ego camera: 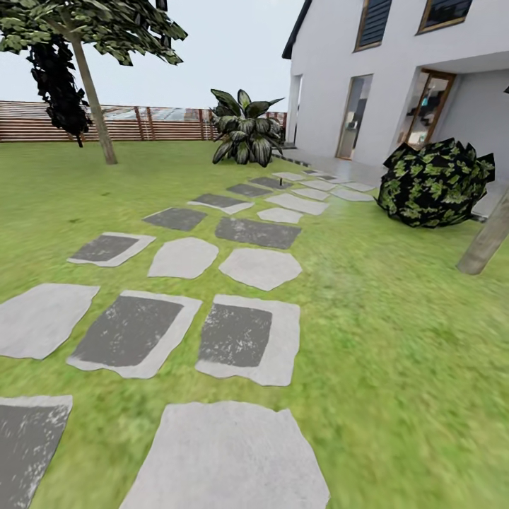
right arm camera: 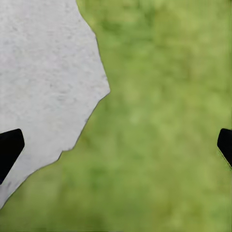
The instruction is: In the garden, pick up the pesticide atomizer on the floor and spray pesticide onto both trees until each tree trunk is fully covered.
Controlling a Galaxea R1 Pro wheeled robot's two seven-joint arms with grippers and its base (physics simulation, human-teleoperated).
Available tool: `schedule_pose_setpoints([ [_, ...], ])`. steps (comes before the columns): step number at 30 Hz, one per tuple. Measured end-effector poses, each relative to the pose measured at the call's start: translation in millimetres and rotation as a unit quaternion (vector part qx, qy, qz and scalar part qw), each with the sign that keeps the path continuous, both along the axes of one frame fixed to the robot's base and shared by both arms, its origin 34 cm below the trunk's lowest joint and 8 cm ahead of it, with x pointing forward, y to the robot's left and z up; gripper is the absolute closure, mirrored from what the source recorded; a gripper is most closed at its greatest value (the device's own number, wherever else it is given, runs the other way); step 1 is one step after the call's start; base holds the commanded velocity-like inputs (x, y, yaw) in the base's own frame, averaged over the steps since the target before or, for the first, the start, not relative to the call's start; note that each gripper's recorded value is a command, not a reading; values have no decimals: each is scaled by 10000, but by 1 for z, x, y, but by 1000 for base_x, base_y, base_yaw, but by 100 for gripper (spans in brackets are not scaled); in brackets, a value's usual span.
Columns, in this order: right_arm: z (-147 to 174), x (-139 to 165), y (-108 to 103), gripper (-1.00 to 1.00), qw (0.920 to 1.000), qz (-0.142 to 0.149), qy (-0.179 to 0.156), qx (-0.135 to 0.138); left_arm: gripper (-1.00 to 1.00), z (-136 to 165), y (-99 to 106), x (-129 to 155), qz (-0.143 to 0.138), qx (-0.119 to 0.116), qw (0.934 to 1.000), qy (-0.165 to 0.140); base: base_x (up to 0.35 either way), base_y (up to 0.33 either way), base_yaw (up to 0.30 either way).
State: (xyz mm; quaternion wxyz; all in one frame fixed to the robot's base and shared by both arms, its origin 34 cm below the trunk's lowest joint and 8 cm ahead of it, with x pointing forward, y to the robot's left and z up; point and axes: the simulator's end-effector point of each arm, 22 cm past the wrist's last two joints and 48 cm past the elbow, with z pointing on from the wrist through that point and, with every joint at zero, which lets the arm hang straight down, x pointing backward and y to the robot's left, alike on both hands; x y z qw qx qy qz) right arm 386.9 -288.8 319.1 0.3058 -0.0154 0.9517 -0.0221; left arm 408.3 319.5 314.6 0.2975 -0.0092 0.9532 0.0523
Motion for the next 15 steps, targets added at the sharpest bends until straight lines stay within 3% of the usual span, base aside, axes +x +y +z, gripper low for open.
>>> schedule_pose_setpoints([
  [15,0,0,3,-100,10000,1,5,21,-100,0,0,0,-8,0,10000,-7,338,0,0],
])
